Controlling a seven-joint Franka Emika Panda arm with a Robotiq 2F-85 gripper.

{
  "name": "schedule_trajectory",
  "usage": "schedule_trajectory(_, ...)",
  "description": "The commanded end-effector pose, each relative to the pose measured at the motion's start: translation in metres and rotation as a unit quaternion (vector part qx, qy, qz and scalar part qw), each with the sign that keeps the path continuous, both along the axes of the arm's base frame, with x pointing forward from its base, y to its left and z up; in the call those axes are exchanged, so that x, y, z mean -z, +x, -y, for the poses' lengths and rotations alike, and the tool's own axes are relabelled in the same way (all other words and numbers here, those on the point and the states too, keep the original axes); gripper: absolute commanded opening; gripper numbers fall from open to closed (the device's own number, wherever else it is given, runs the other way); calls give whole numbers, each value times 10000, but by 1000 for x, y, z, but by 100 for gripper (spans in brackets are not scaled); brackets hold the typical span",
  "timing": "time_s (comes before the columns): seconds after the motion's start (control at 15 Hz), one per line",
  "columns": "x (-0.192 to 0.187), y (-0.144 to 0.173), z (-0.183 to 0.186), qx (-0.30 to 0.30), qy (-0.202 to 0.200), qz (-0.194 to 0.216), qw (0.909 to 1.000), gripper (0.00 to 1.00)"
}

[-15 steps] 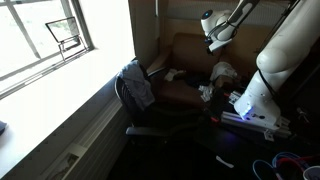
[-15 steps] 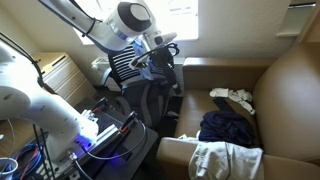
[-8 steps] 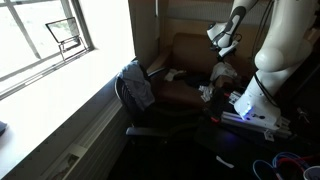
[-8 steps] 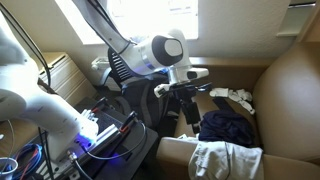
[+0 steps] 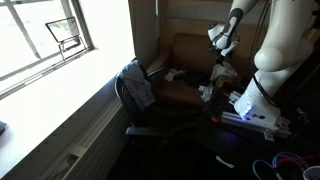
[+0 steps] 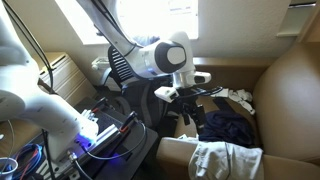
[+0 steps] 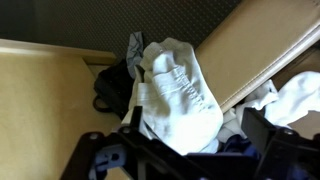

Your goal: Get the white shirt on the brown chair and put it on the black chair

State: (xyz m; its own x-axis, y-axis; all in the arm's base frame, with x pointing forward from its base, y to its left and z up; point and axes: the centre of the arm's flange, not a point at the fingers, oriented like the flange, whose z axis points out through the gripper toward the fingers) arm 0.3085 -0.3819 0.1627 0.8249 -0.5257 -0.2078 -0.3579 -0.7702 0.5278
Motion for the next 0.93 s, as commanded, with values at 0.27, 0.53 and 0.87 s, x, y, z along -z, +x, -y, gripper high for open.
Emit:
schedule_trajectory(0.27, 35, -24, 32, -312, 1060, -500, 9926, 100)
schedule_trajectory(0.53, 44, -23, 36, -798, 1683, -798, 9793, 100)
schedule_trajectory(0.87, 73, -22, 78, -1726, 2573, -984, 9457, 100)
